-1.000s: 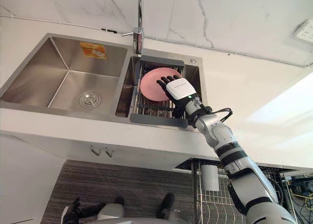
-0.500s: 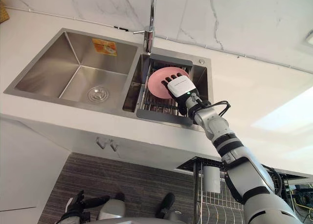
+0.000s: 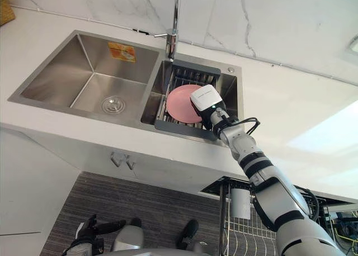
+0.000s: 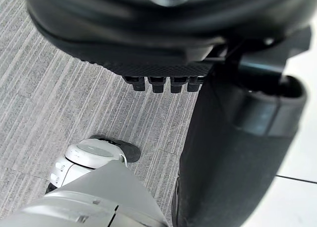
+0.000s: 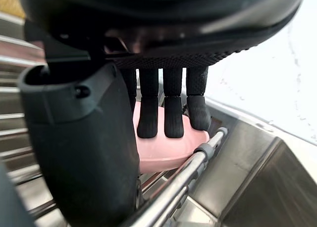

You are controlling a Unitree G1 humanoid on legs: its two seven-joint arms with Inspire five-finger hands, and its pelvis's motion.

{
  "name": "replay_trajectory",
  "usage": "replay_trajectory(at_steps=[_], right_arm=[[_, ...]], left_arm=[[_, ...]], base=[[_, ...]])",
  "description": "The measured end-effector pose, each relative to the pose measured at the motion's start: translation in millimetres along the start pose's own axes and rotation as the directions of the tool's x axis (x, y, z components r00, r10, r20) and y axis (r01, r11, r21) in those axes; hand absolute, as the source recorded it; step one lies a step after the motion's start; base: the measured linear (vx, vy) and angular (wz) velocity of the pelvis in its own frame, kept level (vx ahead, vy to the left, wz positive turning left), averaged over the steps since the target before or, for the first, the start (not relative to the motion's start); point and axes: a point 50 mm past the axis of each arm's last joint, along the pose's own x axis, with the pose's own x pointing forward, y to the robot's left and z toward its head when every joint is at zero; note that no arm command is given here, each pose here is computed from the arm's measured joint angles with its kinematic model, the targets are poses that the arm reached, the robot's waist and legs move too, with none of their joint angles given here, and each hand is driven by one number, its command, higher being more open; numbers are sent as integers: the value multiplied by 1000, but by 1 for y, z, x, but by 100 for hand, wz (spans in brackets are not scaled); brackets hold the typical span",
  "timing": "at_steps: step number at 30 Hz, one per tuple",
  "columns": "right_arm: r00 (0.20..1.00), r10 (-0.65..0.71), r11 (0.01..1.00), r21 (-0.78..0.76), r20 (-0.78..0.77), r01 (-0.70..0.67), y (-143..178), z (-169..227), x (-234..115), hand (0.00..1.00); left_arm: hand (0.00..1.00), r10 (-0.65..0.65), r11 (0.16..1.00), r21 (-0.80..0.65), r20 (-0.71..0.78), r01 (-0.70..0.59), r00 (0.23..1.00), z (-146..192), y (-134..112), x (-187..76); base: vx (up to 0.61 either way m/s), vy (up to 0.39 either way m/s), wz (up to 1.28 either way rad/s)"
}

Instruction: Walk over to the sink, pick up the cup, carry it to the dishwasher, place the cup inside the dishwasher, then close the dishwasher door

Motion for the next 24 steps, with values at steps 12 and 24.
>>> replay_trajectory(at_steps=[12, 24], right_arm=[[903, -330, 920, 119, -276, 372, -39, -40, 0, 0], [905, -355, 877, 251, -234, 409, -51, -37, 3, 0]], left_arm=[[100, 12, 999, -31, 38, -11, 999, 8, -1, 2], [100, 10, 999, -48, 14, -9, 1000, 3, -3, 2]], base=[[25, 14, -1], [-19, 9, -3]])
